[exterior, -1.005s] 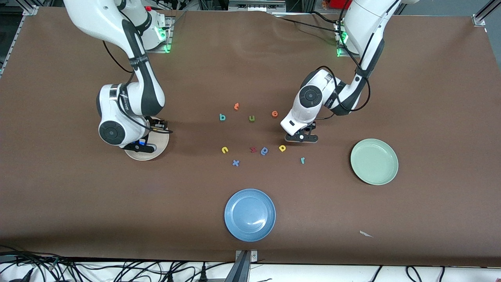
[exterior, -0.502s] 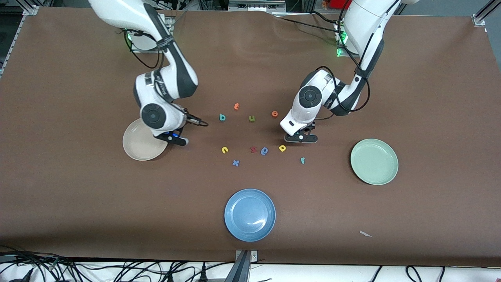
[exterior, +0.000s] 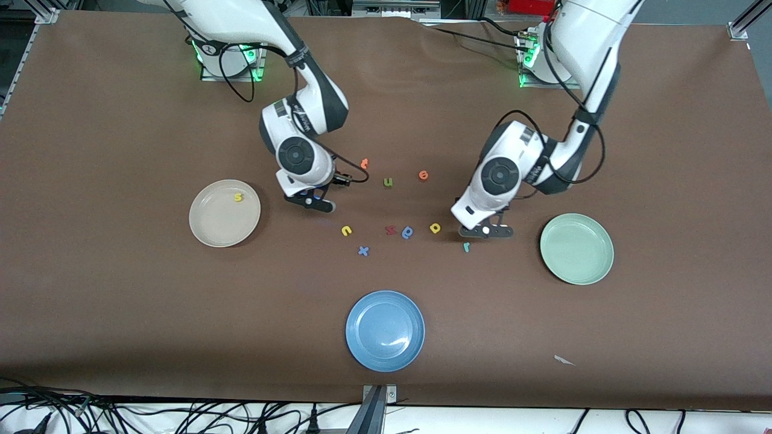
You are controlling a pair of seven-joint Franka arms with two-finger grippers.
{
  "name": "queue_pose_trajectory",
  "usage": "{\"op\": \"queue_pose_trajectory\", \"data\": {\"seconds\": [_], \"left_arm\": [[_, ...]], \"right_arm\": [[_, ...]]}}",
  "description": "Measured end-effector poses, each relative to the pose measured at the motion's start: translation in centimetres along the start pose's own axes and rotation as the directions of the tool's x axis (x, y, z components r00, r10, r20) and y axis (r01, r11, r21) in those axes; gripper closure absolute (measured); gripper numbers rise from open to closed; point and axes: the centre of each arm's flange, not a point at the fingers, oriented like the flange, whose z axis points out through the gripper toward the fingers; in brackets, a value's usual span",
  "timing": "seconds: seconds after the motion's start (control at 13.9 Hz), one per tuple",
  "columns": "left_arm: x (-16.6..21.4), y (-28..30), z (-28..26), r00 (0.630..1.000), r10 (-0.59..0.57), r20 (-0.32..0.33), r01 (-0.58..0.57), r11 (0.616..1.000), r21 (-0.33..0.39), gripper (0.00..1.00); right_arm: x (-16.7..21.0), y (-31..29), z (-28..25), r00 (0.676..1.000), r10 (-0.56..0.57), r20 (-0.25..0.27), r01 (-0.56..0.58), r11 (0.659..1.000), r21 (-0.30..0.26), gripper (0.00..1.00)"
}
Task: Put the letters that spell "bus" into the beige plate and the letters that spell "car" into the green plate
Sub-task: 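Grasp teal a with the right gripper while the left gripper carries c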
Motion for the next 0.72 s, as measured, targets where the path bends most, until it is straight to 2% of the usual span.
{"op": "queue_pose_trajectory", "data": {"seconds": [0.36, 0.43, 0.5, 0.72], "left_arm": [[3.1, -9.8, -0.9, 0.985, 0.169, 0.023, -0.168, 0.985, -0.027, 0.72], [3.4, -11.5, -0.8, 0.979, 0.201, 0.027, -0.200, 0.979, -0.033, 0.72], [3.7, -13.2, -0.7, 0.970, 0.240, 0.030, -0.238, 0.970, -0.036, 0.72], [4.3, -17.8, -0.7, 0.944, 0.328, 0.033, -0.329, 0.944, 0.012, 0.72]], "right_arm": [[-0.4, -0.9, 2.1, 1.000, -0.009, -0.019, 0.009, 1.000, -0.002, 0.35], [-0.4, -0.9, 2.1, 1.000, -0.008, -0.020, 0.008, 1.000, -0.002, 0.41], [-0.4, -1.0, 2.3, 1.000, -0.009, -0.021, 0.009, 1.000, -0.002, 0.41], [-0.6, -1.2, 2.9, 1.000, -0.015, -0.023, 0.015, 1.000, -0.004, 0.46]]}}
